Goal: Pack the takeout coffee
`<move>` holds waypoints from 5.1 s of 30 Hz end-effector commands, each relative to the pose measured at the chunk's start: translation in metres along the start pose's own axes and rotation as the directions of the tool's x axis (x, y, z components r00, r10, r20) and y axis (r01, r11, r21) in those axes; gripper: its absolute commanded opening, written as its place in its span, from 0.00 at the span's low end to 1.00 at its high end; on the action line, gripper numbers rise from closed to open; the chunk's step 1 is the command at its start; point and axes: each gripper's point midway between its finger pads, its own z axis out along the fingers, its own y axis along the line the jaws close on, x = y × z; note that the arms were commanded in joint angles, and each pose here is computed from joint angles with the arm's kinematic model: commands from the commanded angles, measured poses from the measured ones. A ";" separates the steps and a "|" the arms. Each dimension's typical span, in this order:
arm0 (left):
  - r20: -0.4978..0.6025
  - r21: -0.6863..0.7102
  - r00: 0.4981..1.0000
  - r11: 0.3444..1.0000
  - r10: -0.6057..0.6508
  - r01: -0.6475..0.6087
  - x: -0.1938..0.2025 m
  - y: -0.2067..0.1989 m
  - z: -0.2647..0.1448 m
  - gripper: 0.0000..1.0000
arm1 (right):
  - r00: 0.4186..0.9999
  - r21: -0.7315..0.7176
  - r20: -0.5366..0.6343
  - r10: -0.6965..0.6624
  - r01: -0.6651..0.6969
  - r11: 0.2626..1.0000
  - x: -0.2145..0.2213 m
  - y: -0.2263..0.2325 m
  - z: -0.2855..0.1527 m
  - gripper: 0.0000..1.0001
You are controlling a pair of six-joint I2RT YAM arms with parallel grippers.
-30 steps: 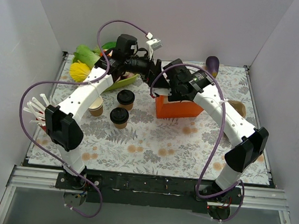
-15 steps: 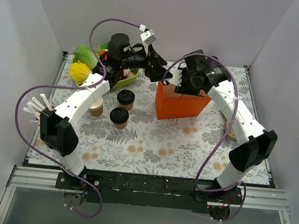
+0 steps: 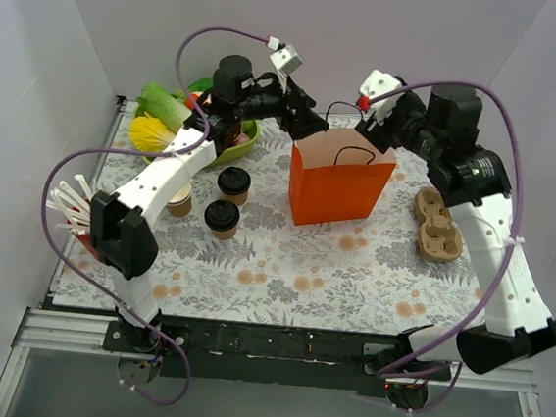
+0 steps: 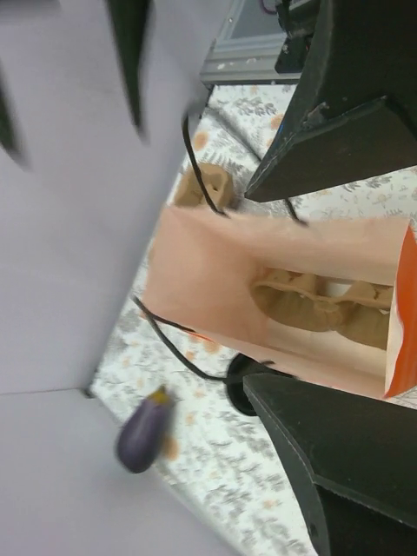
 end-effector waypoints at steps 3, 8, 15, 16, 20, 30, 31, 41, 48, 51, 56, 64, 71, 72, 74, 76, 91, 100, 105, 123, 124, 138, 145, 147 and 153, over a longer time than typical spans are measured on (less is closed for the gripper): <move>-0.152 0.014 0.984 0.995 -0.093 0.096 0.069 0.033 0.029 0.78 | 0.977 0.234 0.158 0.142 -0.176 0.956 -0.021 -0.053 -0.033 0.68; -0.199 0.025 0.970 0.989 -0.140 0.148 0.093 0.042 0.038 0.64 | 0.970 0.294 0.107 0.219 -0.241 0.925 0.010 -0.062 -0.038 0.69; -0.192 0.087 0.968 0.980 -0.162 0.181 0.082 0.030 0.037 0.09 | 0.958 -0.079 -0.001 0.286 -0.286 0.955 0.031 0.006 -0.029 0.69; -0.193 0.089 0.967 0.979 -0.164 0.184 0.081 0.028 0.036 0.08 | 0.954 -0.096 0.010 0.301 -0.298 0.950 0.029 0.009 -0.034 0.73; -0.208 0.082 0.961 0.975 -0.184 0.205 0.078 0.025 0.026 0.07 | 0.958 -0.204 0.027 0.287 -0.276 0.939 0.030 0.026 -0.048 0.78; -0.233 0.096 0.947 0.964 -0.222 0.250 0.077 0.013 0.015 0.07 | 0.978 -0.407 0.109 0.180 -0.122 0.905 0.037 0.068 -0.040 0.79; -0.225 0.095 0.947 0.963 -0.228 0.254 0.074 0.011 0.014 0.07 | 0.978 -0.416 0.102 0.181 -0.123 0.901 0.040 0.071 -0.037 0.79; -0.235 0.120 0.940 0.952 -0.247 0.280 0.069 -0.008 0.000 0.07 | 0.981 -0.464 0.143 0.134 -0.054 0.884 0.038 0.089 -0.004 0.71; -0.209 0.126 0.955 0.962 -0.211 0.241 0.046 -0.020 -0.010 0.12 | 0.969 -0.533 0.208 0.133 -0.002 0.846 -0.008 0.094 -0.014 0.10; -0.190 0.124 0.963 0.969 -0.190 0.216 0.033 -0.026 -0.016 0.32 | 0.964 -0.514 0.240 0.115 0.026 0.857 -0.026 0.084 -0.026 0.01; -0.155 0.111 0.976 0.979 -0.154 0.172 0.012 -0.033 -0.024 0.46 | 0.962 -0.492 0.262 0.081 0.061 0.868 -0.031 0.084 -0.037 0.01; -0.158 0.041 0.975 0.986 -0.154 0.163 0.017 -0.022 -0.023 0.73 | 0.967 -0.538 0.234 0.105 0.039 0.842 -0.018 0.107 -0.032 0.01; -0.163 -0.051 0.975 0.988 -0.152 0.145 0.023 -0.006 -0.025 0.98 | 0.991 -0.581 0.103 0.082 -0.007 0.814 0.038 0.144 -0.027 0.53; -0.166 -0.053 0.976 0.990 -0.140 0.133 0.023 -0.006 -0.026 0.98 | 0.991 -0.571 0.105 0.084 -0.009 0.821 0.036 0.144 -0.031 0.58; -0.163 -0.047 0.978 0.991 -0.128 0.122 0.020 -0.011 -0.030 0.98 | 0.988 -0.547 0.127 0.088 -0.004 0.837 0.026 0.136 -0.036 0.68; -0.155 -0.042 0.981 0.993 -0.112 0.107 0.016 -0.014 -0.033 0.98 | 0.983 -0.521 0.158 0.091 0.004 0.854 0.010 0.125 -0.043 0.72; -0.276 0.155 0.958 0.980 -0.082 0.128 0.079 -0.042 -0.042 0.87 | 0.981 -0.634 0.143 0.130 -0.009 0.773 0.008 0.148 -0.057 0.60; -0.212 0.308 0.969 0.932 -0.128 0.190 0.056 -0.058 -0.017 0.47 | 0.962 -0.565 0.211 0.175 -0.026 0.824 -0.029 0.118 -0.056 0.09; -0.180 0.300 0.977 0.940 -0.111 0.162 0.047 -0.050 -0.005 0.02 | 0.956 -0.559 0.212 0.201 -0.050 0.828 -0.035 0.114 -0.052 0.01; -0.016 0.283 0.999 0.959 0.034 -0.028 -0.041 -0.047 0.006 0.00 | 0.930 -0.355 0.357 0.085 0.051 0.934 -0.089 0.049 -0.061 0.01; -0.016 0.283 0.999 0.959 0.034 -0.028 -0.040 -0.047 0.006 0.00 | 0.930 -0.354 0.358 0.084 0.052 0.934 -0.089 0.049 -0.062 0.01; -0.084 0.174 0.996 0.985 -0.009 0.024 -0.010 -0.026 0.006 0.76 | 0.957 -0.420 0.263 0.126 -0.004 0.907 -0.053 0.081 -0.058 0.71; -0.029 0.078 0.998 0.996 0.047 -0.045 -0.040 -0.022 -0.010 0.89 | 0.906 -0.233 0.387 0.173 -0.085 0.969 -0.105 0.023 -0.069 0.85; -0.011 0.046 0.998 0.997 0.059 -0.059 -0.050 -0.022 -0.016 0.89 | 0.926 -0.162 0.349 0.141 -0.088 0.983 -0.082 0.018 -0.049 0.84; 0.019 -0.114 0.992 0.986 0.126 -0.123 -0.075 -0.011 -0.037 0.91 | 0.963 -0.251 0.224 0.150 -0.092 0.964 -0.020 0.043 0.010 0.78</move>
